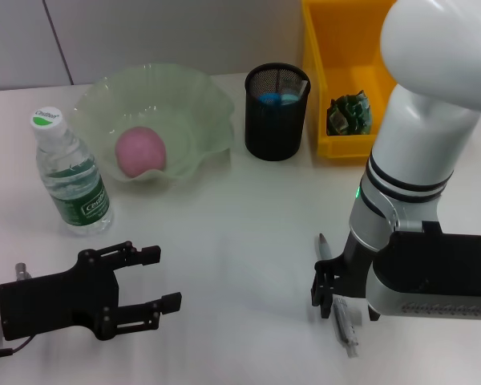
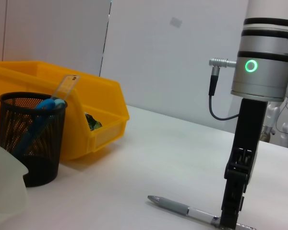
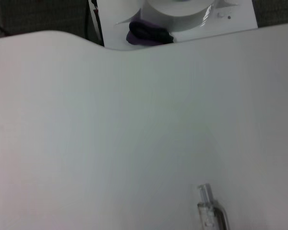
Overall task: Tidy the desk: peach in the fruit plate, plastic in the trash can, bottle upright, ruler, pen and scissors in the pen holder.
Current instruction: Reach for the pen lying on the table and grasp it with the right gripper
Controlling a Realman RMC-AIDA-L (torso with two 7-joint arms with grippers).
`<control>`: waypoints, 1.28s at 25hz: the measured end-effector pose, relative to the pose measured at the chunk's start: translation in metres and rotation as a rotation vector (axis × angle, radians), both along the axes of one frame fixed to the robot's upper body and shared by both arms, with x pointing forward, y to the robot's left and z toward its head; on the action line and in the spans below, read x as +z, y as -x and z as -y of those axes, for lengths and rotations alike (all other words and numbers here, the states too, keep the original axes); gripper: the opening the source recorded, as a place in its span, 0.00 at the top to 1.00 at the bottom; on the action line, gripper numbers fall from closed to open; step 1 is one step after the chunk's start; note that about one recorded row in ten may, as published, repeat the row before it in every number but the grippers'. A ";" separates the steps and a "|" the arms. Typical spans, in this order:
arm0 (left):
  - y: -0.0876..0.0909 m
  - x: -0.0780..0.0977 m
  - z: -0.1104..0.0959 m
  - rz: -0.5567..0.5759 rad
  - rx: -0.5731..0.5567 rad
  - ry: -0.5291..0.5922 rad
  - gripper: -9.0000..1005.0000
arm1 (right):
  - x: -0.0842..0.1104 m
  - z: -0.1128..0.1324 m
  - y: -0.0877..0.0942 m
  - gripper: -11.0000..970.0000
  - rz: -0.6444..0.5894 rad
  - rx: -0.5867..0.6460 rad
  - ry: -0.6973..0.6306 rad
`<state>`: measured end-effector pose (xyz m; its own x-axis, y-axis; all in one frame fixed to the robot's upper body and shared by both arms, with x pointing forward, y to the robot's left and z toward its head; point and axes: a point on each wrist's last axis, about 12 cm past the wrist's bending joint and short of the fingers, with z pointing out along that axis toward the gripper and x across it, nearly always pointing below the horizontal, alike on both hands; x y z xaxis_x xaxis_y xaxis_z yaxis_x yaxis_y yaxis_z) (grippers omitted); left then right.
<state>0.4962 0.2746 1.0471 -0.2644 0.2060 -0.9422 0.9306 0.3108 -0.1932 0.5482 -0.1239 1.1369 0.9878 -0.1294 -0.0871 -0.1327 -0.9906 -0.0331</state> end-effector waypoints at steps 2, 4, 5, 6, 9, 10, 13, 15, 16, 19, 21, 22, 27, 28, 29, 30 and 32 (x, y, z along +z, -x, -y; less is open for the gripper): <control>0.000 0.000 0.000 0.000 -0.001 -0.001 0.25 | 0.000 0.000 0.000 0.36 0.002 0.000 -0.001; 0.001 -0.001 0.000 -0.001 -0.001 -0.001 0.25 | 0.000 0.000 0.000 0.36 0.003 0.000 -0.002; 0.001 -0.001 0.000 -0.001 -0.001 -0.001 0.25 | -0.001 0.000 0.000 0.37 0.003 0.000 -0.002; 0.001 -0.001 0.000 -0.001 -0.001 -0.001 0.25 | -0.001 0.000 0.000 0.37 0.003 0.001 -0.002; 0.001 -0.001 0.000 -0.001 -0.001 -0.002 0.25 | -0.001 -0.001 0.000 0.39 0.009 0.007 -0.001; 0.001 -0.001 0.000 -0.001 0.000 -0.002 0.25 | -0.001 -0.002 0.000 0.40 0.013 0.010 -0.002; 0.001 -0.001 -0.001 -0.001 0.002 -0.003 0.25 | -0.003 -0.003 0.000 0.43 0.022 0.017 -0.003; 0.002 -0.001 -0.002 -0.002 0.006 -0.003 0.26 | -0.004 -0.004 0.000 0.45 0.026 0.020 -0.003; 0.002 -0.001 -0.002 -0.002 0.008 -0.003 0.26 | -0.005 -0.004 0.000 0.46 0.027 0.021 -0.003; 0.002 -0.002 -0.003 -0.001 0.009 -0.003 0.26 | -0.007 -0.005 0.001 0.47 0.029 0.023 -0.003; 0.002 -0.002 -0.003 -0.001 0.009 -0.004 0.26 | -0.008 -0.004 0.001 0.48 0.029 0.023 -0.003; 0.002 -0.002 -0.002 -0.001 0.010 -0.006 0.26 | -0.008 -0.004 0.001 0.49 0.028 0.022 -0.003; 0.001 -0.001 -0.002 0.001 0.009 -0.006 0.26 | -0.009 -0.004 0.002 0.50 0.031 0.025 -0.003; 0.001 -0.001 -0.002 0.001 0.009 -0.005 0.26 | -0.010 -0.005 0.002 0.50 0.032 0.026 -0.003; 0.001 -0.001 -0.002 0.001 0.010 -0.005 0.26 | -0.010 -0.005 0.002 0.50 0.033 0.027 -0.003; 0.001 -0.001 -0.002 0.002 0.010 -0.004 0.26 | -0.010 -0.005 0.002 0.50 0.033 0.028 -0.003; 0.002 -0.001 -0.002 0.001 0.011 -0.003 0.26 | -0.010 -0.005 0.002 0.53 0.035 0.028 -0.002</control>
